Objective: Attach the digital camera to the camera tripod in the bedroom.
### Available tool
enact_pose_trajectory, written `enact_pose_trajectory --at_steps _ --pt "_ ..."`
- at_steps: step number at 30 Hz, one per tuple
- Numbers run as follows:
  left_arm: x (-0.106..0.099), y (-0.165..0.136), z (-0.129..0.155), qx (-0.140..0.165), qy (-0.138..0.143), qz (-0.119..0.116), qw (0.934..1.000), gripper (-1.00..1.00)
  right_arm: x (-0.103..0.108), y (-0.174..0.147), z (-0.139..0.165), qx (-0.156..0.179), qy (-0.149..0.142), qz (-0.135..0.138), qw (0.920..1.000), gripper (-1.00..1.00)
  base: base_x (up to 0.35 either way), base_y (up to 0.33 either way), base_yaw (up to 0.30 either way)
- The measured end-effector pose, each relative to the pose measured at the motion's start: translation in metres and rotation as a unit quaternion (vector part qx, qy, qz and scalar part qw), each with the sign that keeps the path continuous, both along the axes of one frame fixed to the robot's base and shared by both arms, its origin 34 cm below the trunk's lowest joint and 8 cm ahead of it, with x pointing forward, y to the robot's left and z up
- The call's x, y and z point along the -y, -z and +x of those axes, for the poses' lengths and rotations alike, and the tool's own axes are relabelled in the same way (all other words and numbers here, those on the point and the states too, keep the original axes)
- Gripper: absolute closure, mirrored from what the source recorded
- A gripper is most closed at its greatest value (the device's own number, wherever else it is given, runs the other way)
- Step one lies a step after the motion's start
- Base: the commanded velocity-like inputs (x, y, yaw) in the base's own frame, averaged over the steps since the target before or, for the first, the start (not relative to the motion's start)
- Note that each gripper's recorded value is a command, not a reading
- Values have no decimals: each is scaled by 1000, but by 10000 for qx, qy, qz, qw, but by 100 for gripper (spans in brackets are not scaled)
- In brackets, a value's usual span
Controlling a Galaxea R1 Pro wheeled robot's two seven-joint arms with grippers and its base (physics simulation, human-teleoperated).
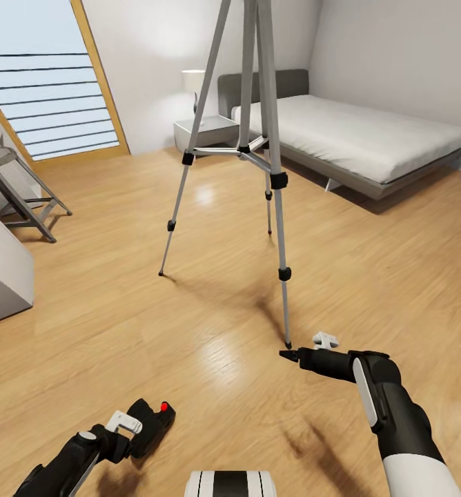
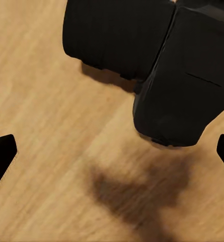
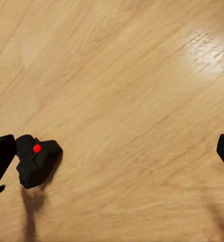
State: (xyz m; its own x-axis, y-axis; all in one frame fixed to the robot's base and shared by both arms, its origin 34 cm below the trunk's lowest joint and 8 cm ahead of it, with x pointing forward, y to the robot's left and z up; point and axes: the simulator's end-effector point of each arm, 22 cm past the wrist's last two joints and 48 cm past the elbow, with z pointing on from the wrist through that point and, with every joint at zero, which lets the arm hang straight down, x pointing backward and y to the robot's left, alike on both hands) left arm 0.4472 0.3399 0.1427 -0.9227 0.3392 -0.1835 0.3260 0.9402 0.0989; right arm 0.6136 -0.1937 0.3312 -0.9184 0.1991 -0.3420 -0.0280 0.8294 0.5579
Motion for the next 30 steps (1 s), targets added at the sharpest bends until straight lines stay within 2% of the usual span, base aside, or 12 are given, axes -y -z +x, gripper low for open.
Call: enact_pose_trajectory --at_steps 7,10,14,15,19,22,23,24,30 --pt "-2 -2 3 28 176 79 9998 -100 0 1 0 -3 3 -7 10000 -100 0 0 0" --pt "3 -1 1 -26 303 15 9995 -100 1 1 0 -3 6 -15 10000 -100 0 0 0" --pt "19 1 -8 -193 524 -258 9981 -100 2 1 0 -7 15 -41 10000 -100 0 0 0" --pt "34 3 -15 -275 813 -476 9952 -100 3 2 0 -12 26 -64 10000 -100 0 0 0" --pt "47 5 -17 -188 1189 -635 9907 -100 4 3 0 -26 44 -80 10000 -100 0 0 0" --pt "48 7 -23 -214 1375 -632 9883 -100 4 5 -1 -56 55 -71 9999 -100 0 0 0" --pt "42 13 -36 -347 1574 -540 9854 -100 4 7 -3 -94 55 -62 9999 -100 0 0 0" --pt "39 16 -43 -418 1645 -496 9842 -100 4 8 -4 -102 56 -57 9999 -100 0 0 0" --pt "33 20 -56 -568 1773 -410 9817 -100 4 9 -4 -114 57 -53 9999 -100 0 0 0"
